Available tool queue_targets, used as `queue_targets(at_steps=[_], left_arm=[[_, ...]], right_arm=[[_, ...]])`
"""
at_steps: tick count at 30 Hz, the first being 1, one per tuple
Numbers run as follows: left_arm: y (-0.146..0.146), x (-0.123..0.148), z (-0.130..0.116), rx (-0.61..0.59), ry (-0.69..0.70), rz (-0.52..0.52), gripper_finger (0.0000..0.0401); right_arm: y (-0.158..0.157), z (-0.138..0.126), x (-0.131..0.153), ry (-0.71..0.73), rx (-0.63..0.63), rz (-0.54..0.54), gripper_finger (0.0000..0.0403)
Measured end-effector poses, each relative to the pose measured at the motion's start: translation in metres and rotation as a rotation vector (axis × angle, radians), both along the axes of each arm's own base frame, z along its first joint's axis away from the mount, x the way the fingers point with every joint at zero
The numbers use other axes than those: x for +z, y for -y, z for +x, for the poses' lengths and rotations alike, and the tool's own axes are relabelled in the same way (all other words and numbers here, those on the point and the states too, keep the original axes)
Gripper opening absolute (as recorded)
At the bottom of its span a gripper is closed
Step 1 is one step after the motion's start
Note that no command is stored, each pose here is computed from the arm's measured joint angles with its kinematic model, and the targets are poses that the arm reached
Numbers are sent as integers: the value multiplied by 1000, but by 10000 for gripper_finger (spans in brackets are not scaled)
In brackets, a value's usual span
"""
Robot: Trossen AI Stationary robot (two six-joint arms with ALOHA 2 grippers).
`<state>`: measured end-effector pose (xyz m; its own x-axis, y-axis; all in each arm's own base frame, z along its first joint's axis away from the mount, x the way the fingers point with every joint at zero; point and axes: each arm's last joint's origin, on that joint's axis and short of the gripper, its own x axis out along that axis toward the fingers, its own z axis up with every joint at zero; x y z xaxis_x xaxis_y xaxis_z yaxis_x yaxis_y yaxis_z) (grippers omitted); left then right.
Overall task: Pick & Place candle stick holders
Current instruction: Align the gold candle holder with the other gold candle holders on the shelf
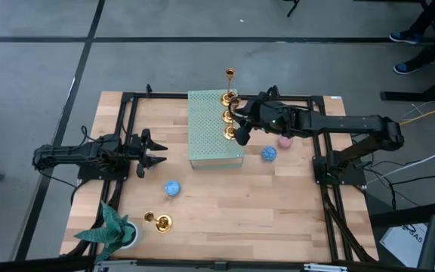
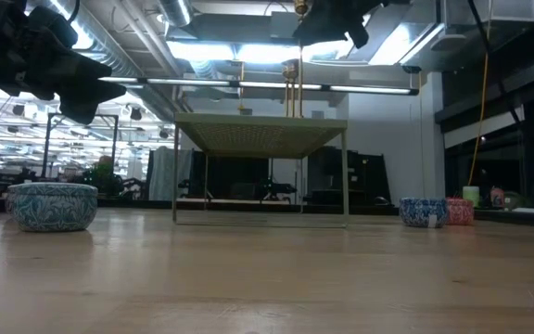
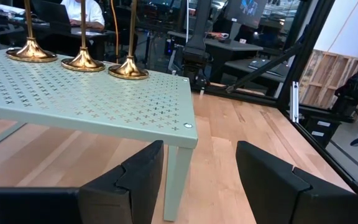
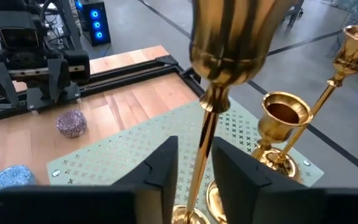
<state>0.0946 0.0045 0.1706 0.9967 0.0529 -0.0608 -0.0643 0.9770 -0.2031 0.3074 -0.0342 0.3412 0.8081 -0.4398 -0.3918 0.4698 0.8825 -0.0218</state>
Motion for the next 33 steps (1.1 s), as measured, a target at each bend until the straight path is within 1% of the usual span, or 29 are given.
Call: queue_targets(at_steps=[4, 10, 14, 17, 21, 26, 33], left_arm=[[0, 0, 0, 0, 0, 0, 200], [0, 0, 0, 0, 0, 0, 200], [0, 0, 0, 0, 0, 0, 200], [0, 0, 0, 0, 0, 0, 200], [0, 0, 0, 0, 0, 0, 200], [0, 0, 0, 0, 0, 0, 200], [0, 0, 0, 0, 0, 0, 200]], right_arm=[[-1, -4, 2, -1, 15, 11, 143], [-2, -14, 5, -33, 15, 23, 215], [-2, -22, 9, -26, -5, 70, 258], [-6, -31, 11, -40, 2, 97, 281], [-16, -39, 15, -58, 50, 121, 292], [-28, -45, 15, -86, 112, 132, 289], [-44, -49, 18, -91, 274, 196, 287]])
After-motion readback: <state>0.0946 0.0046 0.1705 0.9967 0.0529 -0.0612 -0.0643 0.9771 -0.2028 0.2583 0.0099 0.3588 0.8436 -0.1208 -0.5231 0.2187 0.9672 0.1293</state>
